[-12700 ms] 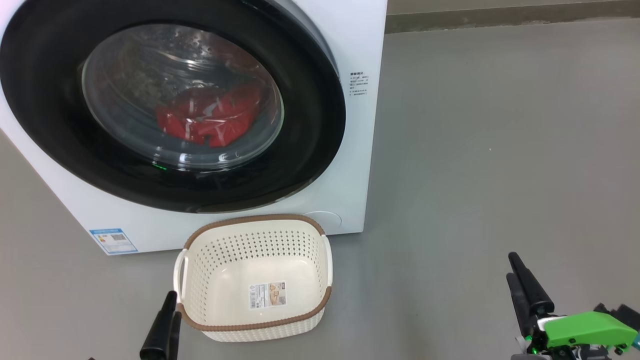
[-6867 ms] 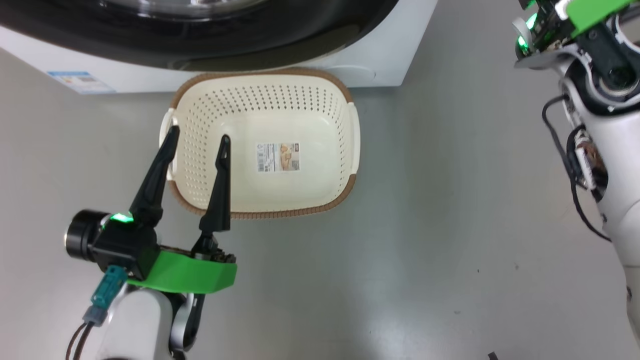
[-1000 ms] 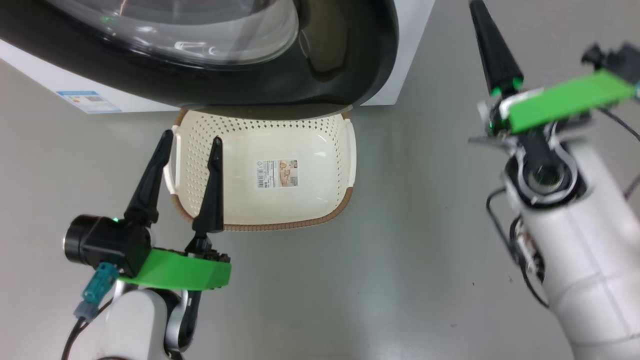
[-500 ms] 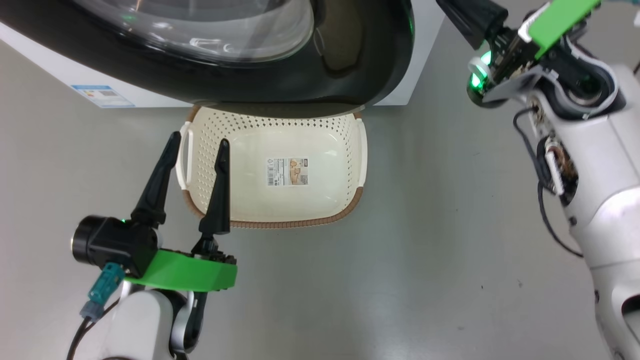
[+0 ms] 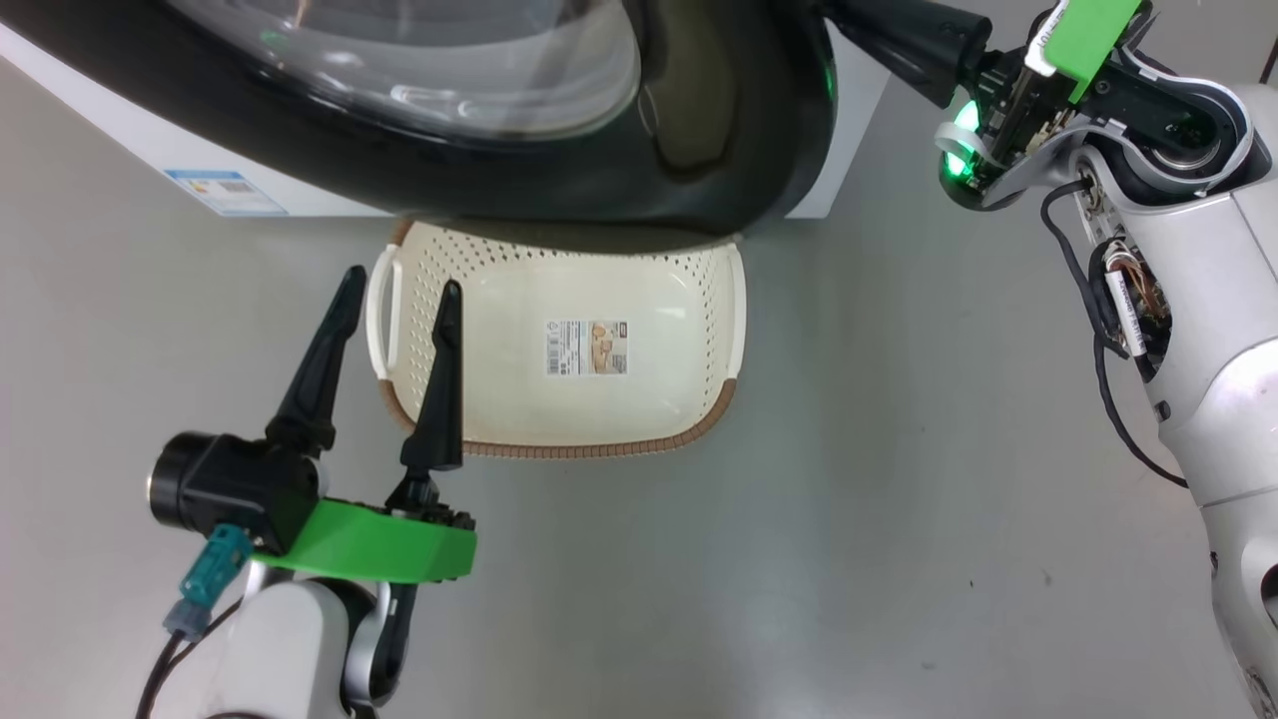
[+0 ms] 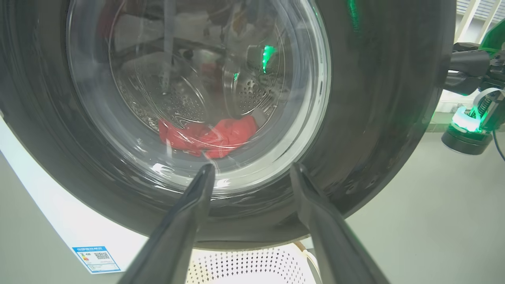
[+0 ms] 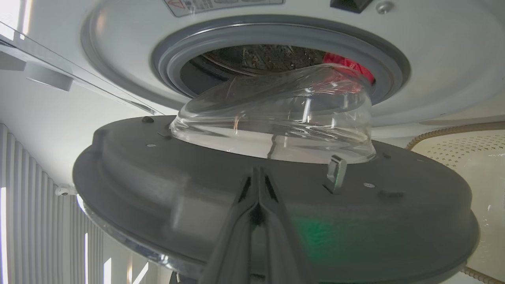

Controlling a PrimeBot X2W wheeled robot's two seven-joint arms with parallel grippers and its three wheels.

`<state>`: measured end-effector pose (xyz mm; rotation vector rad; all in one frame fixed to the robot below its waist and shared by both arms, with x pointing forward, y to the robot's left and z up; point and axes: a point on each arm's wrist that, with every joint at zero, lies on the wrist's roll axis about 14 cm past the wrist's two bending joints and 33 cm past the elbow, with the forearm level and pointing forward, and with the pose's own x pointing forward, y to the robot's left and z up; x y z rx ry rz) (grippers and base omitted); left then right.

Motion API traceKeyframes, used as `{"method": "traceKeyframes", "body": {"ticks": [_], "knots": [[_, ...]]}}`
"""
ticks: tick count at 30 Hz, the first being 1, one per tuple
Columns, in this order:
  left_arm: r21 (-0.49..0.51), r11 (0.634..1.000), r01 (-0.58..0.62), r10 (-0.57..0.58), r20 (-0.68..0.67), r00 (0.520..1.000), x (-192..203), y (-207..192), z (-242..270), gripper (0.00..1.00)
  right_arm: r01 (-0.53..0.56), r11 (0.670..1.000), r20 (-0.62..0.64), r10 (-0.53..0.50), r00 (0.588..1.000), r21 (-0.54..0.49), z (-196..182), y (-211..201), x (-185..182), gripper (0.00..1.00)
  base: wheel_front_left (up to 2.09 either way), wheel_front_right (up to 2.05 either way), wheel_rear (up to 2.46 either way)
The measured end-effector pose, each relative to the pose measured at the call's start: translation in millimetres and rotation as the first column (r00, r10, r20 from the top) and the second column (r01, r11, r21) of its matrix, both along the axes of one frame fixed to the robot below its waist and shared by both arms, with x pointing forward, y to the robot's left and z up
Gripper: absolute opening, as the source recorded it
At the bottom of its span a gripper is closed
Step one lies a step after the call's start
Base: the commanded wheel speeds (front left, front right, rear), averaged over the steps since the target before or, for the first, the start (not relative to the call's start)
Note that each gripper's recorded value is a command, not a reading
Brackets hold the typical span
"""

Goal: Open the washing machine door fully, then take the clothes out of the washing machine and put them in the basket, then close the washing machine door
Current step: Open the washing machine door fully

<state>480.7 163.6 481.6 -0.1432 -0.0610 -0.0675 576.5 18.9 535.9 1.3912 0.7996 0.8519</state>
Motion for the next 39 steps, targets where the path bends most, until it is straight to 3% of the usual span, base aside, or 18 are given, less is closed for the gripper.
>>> {"method": "traceKeyframes", "body": {"ticks": [15,39], "knots": [[0.003,0.998,-0.056,0.056,0.051,0.997,-27,18,30,1.00,-0.153,0.988,0.027,0.154,0.988,-0.028,13,40,-56,0.00,0.00,0.00,0.00],[-0.019,0.966,-0.260,0.260,0.113,0.959,-112,82,64,1.00,-0.403,0.903,0.082,0.417,0.905,-0.151,24,109,-166,0.00,0.00,0.00,0.00]]}}
